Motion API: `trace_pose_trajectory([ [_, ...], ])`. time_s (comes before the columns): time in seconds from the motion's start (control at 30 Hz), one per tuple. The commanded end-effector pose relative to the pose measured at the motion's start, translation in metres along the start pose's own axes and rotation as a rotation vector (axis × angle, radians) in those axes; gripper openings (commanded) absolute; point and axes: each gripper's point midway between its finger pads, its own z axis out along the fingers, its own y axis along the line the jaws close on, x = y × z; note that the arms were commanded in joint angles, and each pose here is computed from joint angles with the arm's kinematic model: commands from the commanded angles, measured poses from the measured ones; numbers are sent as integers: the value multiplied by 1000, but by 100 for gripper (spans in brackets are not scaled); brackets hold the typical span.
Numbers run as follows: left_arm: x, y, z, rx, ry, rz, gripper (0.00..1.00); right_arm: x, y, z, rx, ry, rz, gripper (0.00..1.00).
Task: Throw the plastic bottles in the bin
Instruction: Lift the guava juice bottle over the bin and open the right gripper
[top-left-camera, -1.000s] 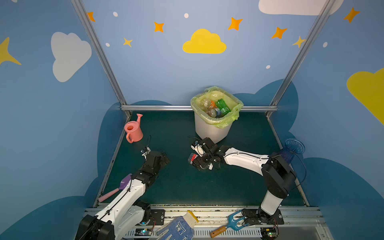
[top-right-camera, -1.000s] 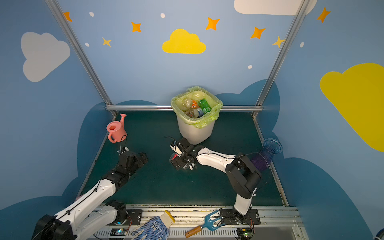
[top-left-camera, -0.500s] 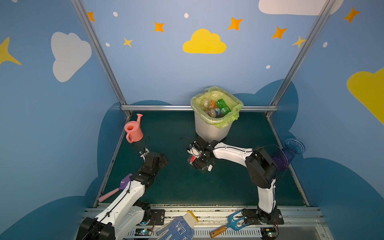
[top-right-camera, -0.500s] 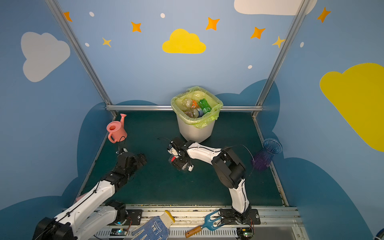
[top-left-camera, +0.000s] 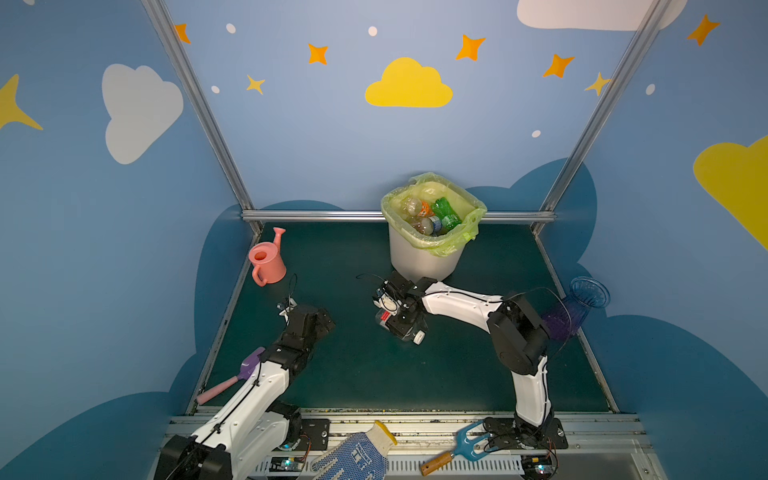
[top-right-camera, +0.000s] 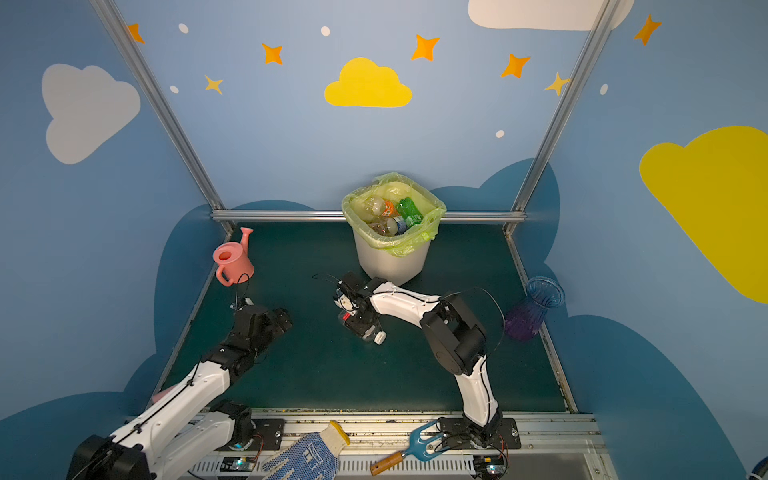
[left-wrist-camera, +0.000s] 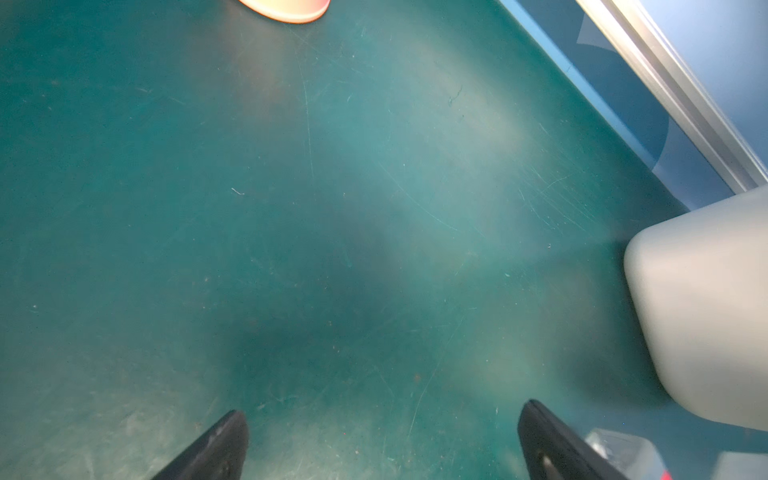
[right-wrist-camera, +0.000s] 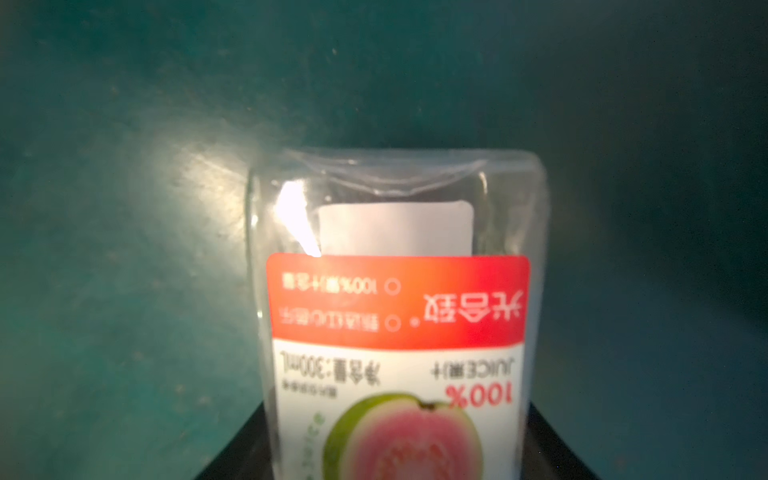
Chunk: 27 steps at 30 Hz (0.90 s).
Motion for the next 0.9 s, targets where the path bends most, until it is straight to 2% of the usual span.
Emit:
trace_pose_trajectory([
  [0.0,3,5,4,-11,10,8,100,-44,-12,-96,57,-247,17,48],
  [0.1,3,3,8,-8,15,4,100,-71,-20,-186,138,-468,-10,48],
  [0.17,2,1,11,-11,19,3,100,-86,-23,-256,208,-651,-30,48],
  [0.23,1,-1,13,-9,23,1,100,-94,-24,-340,297,-888,-75,48],
  [0.33,-1,-5,15,-2,23,0,100,-83,-23,-457,405,-1226,-88,48],
  [0.4,-2,-6,16,1,23,-2,100,-69,-24,-512,497,-1380,-114,50],
  [0.47,-2,-8,17,6,27,-1,100,-59,-31,-545,565,-1463,-108,52],
  [0.53,-2,-10,18,12,31,-2,100,-60,-51,-552,581,-1458,-52,53],
  [0.6,-1,-12,19,16,38,-6,100,-70,-78,-534,503,-1409,28,53],
  [0.8,0,-16,17,29,59,-11,100,-123,-161,-389,261,-1087,218,56],
  [0.87,-1,-16,16,29,54,-8,100,-132,-182,-356,206,-1005,260,63],
])
